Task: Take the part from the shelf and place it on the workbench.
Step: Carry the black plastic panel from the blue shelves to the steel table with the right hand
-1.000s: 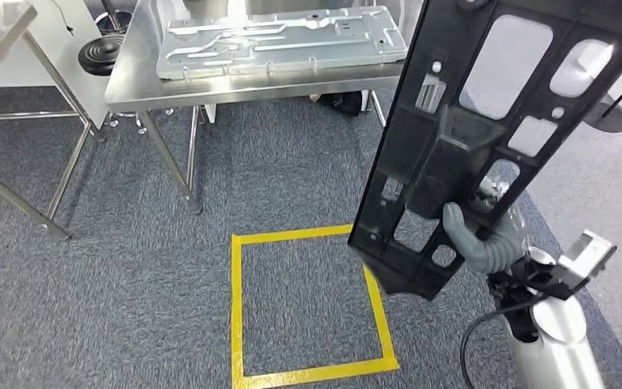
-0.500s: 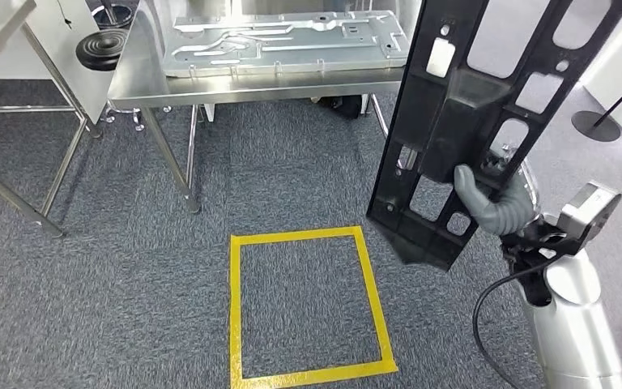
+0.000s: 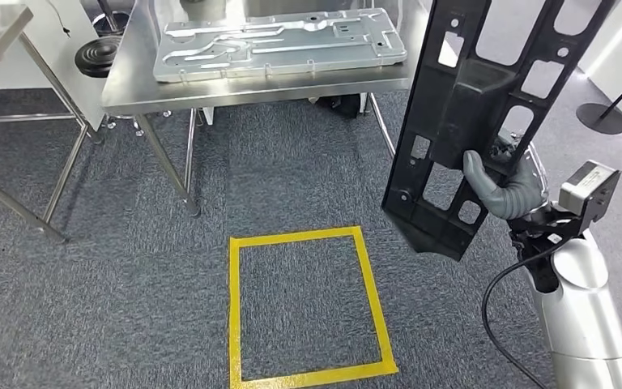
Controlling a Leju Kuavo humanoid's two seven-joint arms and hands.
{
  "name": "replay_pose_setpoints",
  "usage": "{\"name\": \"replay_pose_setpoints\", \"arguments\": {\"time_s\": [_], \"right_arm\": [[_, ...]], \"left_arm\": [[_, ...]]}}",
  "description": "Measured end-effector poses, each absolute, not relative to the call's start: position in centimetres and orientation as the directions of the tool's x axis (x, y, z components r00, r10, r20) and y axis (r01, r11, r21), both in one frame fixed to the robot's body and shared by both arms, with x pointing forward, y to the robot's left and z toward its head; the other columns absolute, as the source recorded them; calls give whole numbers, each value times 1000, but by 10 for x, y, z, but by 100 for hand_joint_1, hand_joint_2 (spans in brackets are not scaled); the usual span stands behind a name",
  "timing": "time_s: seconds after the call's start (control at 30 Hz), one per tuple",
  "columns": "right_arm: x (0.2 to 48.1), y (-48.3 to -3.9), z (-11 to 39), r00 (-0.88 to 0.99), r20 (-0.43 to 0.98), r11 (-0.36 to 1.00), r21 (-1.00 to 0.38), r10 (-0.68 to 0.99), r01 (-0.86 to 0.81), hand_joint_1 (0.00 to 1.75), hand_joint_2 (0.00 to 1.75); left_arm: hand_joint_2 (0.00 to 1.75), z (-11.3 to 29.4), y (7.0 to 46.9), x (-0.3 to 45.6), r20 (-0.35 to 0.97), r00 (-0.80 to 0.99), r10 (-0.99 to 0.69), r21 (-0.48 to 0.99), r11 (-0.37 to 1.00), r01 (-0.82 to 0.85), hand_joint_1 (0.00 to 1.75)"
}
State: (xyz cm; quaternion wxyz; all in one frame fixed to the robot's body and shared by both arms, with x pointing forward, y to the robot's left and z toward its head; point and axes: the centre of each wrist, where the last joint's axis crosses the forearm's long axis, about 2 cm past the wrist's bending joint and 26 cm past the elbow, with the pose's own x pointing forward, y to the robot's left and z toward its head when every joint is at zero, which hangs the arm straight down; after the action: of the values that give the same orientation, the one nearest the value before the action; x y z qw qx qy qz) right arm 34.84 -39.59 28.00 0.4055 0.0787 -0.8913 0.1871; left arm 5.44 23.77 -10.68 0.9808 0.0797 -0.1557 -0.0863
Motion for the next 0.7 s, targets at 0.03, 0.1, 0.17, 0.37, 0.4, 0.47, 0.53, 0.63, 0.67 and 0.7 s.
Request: {"name": "replay_pose_setpoints", "arguments": {"time_s": [0.03, 0.1, 0.17, 0.37, 0.4, 0.47, 0.53, 0.63, 0.67, 0.7], "right_arm": [[350, -397, 282, -659, 752, 919, -270, 14, -288, 171, 175], [354, -399, 283, -655, 756, 921, -270, 22, -281, 171, 175], [356, -401, 284, -648, 761, 923, -270, 30, -274, 171, 175], [364, -410, 292, -649, 759, 929, -275, 52, -248, 171, 175], [364, -412, 292, -645, 762, 929, -277, 57, -245, 171, 175], [365, -417, 293, -641, 764, 930, -282, 69, -237, 171, 175], [366, -421, 294, -640, 765, 931, -285, 78, -228, 171, 175], [367, -424, 290, -627, 774, 934, -279, 82, -223, 171, 175], [367, -425, 289, -623, 778, 935, -277, 82, -223, 171, 175], [368, -425, 288, -620, 780, 935, -276, 83, -222, 171, 175]], "left_arm": [[175, -107, 238, 54, 291, 936, -195, 183, 972, 146, 0], [175, -107, 238, 54, 290, 936, -197, 183, 972, 148, 0], [175, -107, 238, 54, 289, 936, -199, 183, 972, 150, 0], [175, -107, 238, 54, 290, 935, -203, 183, 971, 154, 0], [175, -107, 238, 54, 290, 935, -204, 183, 971, 155, 0], [175, -107, 238, 54, 290, 935, -204, 184, 971, 155, 0], [175, -107, 238, 55, 292, 934, -204, 184, 971, 155, 0], [175, -107, 238, 55, 292, 934, -204, 183, 971, 155, 0], [175, -107, 238, 54, 292, 935, -204, 183, 971, 155, 0], [175, -107, 238, 54, 292, 935, -204, 183, 971, 155, 0]]}}
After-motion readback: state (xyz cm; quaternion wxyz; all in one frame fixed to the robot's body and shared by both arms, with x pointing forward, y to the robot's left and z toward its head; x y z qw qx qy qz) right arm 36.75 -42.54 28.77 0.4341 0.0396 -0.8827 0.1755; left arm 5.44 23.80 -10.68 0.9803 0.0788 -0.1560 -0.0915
